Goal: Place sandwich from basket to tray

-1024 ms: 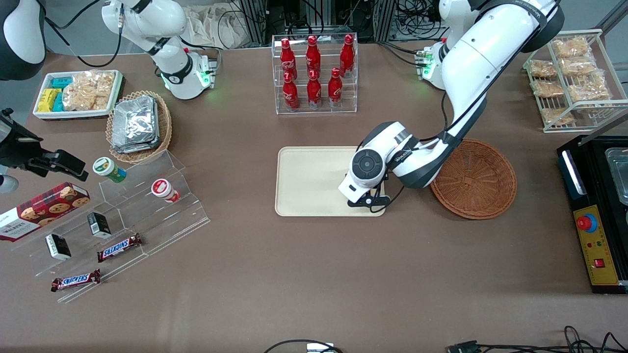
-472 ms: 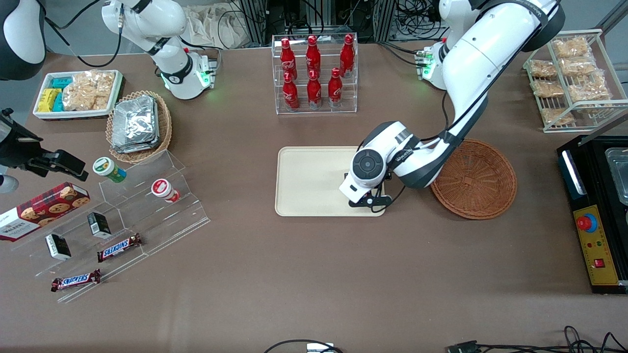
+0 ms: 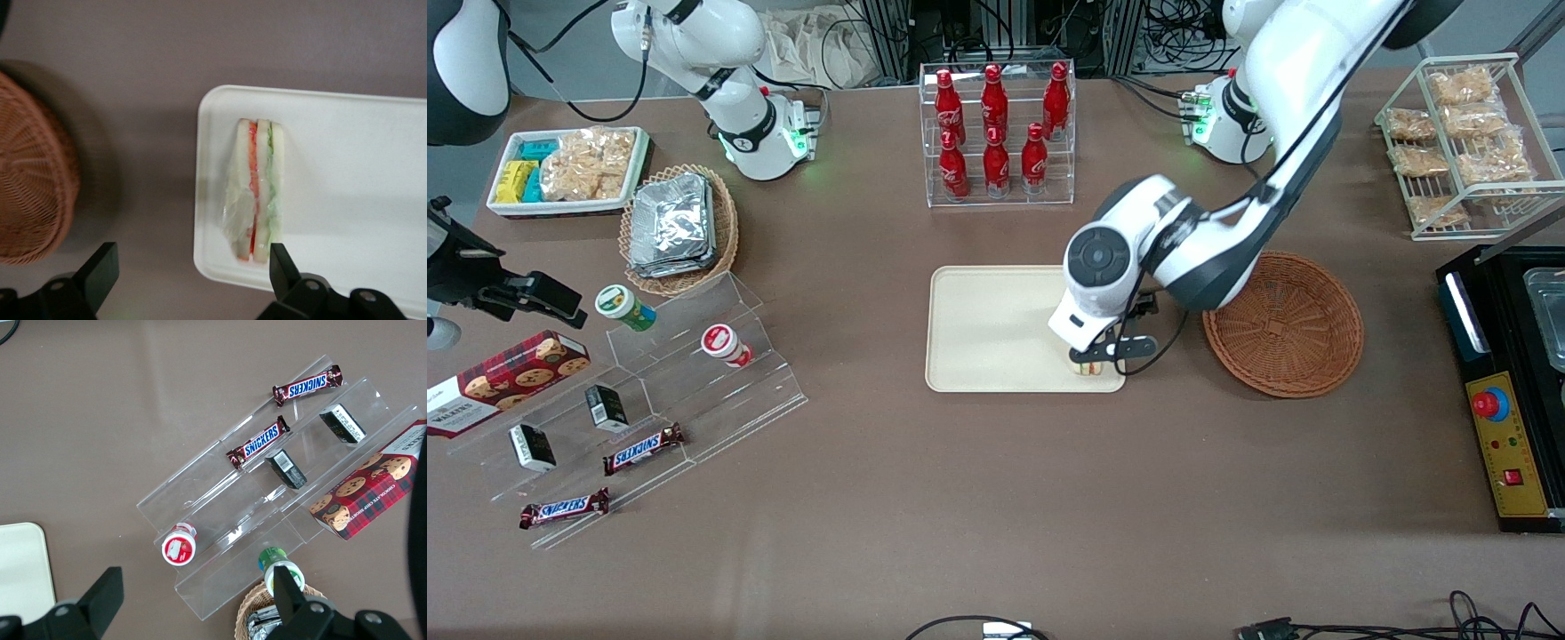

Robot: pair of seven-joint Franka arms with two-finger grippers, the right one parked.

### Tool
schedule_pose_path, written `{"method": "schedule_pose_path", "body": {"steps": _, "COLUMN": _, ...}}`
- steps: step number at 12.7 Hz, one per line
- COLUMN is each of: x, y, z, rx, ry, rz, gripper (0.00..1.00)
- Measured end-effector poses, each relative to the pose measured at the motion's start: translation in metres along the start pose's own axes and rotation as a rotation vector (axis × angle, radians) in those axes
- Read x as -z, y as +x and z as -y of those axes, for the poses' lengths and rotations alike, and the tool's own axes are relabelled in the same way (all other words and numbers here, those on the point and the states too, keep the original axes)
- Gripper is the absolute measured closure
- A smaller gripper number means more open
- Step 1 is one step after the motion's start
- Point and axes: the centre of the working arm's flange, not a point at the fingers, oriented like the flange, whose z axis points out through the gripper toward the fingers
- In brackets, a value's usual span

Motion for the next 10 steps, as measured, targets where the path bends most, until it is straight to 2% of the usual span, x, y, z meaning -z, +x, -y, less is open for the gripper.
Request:
{"method": "schedule_pose_path", "body": {"steps": 1, "x": 0.03, "y": -0.002, "z": 0.015, "rx": 0.012, "ry": -0.034, "rz": -0.004, "gripper": 0.0}}
{"method": "schedule_pose_path", "body": {"steps": 2, "x": 0.06, "y": -0.007, "z": 0.035, "rx": -0.001, "ry": -0.046, "rz": -0.018, "gripper": 0.0}}
{"method": "schedule_pose_path", "body": {"steps": 4, "x": 0.108, "y": -0.018, "z": 0.081, "rx": -0.01, "ry": -0.019, "rz": -0.04, "gripper": 0.0}}
{"method": "schedule_pose_path", "body": {"steps": 7, "x": 0.156, "y": -0.027, "z": 0.148, "rx": 0.006, "ry": -0.02, "rz": -0.061, "gripper": 0.0}}
{"method": "schedule_pose_path", "body": {"steps": 10, "x": 0.169, "y": -0.01, "z": 0.232, "rx": 0.008, "ry": -0.062, "rz": -0.046, "gripper": 0.0}}
